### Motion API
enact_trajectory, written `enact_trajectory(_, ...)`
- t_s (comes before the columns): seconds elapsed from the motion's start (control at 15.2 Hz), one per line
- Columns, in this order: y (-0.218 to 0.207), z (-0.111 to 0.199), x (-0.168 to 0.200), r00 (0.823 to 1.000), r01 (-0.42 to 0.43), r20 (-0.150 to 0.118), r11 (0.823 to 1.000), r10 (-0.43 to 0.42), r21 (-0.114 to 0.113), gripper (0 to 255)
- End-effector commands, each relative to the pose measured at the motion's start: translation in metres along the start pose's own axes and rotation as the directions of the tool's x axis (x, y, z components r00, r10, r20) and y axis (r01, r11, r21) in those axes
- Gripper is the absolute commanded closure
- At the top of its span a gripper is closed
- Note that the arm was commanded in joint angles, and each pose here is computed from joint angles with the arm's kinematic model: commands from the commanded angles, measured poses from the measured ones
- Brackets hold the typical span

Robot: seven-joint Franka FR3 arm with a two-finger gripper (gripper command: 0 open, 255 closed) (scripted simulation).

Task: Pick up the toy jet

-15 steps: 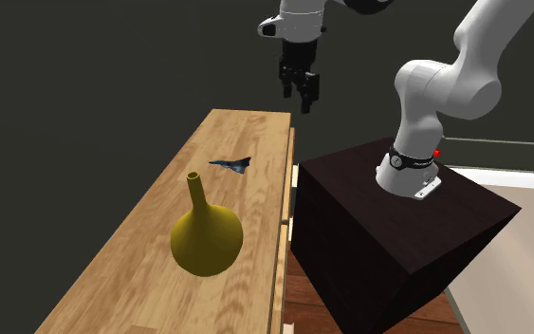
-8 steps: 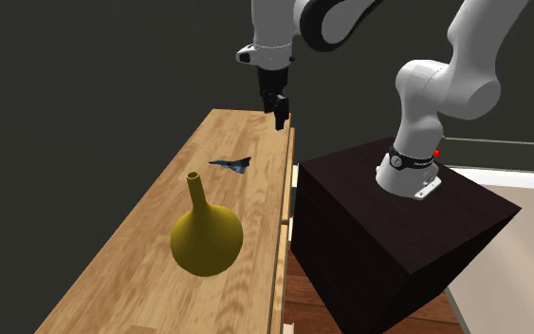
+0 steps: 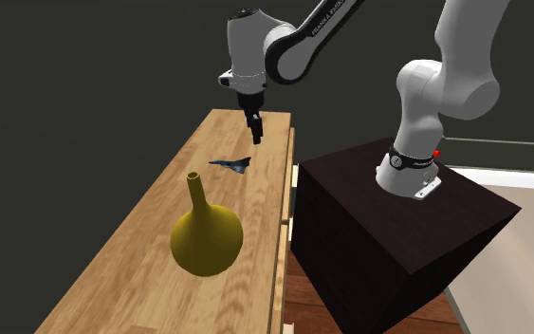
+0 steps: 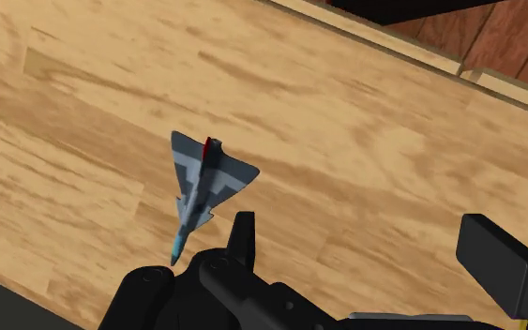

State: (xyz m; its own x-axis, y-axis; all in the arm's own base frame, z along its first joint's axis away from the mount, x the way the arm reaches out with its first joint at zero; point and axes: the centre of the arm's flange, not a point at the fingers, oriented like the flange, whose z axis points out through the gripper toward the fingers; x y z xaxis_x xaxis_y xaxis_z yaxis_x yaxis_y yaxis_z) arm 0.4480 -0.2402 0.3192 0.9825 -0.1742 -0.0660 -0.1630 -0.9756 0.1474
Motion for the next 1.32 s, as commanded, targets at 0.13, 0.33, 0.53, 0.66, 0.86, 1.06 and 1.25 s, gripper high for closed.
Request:
enact_trajectory(0.13,0.024,0.041,0.022,0.999,-0.044,-0.001,0.999,0.044,-0.006,0)
enact_trajectory(0.33,0.044,0.07,0.04,0.997,-0.077,-0.002,0.997,0.077,-0.009,0)
enact_trajectory(0.53,0.065,0.099,0.056,0.994,-0.11,-0.003,0.994,0.11,-0.013,0)
enact_trajectory(0.66,0.079,0.118,0.067,0.991,-0.131,-0.003,0.991,0.131,-0.015,0)
enact_trajectory(0.86,0.101,0.147,0.083,0.986,-0.164,-0.004,0.986,0.164,-0.019,0)
enact_trajectory(1.06,0.123,0.176,0.098,0.981,-0.196,-0.005,0.98,0.196,-0.023,0)
enact_trajectory(1.25,0.134,0.195,0.105,0.977,-0.213,-0.006,0.977,0.213,-0.024,0)
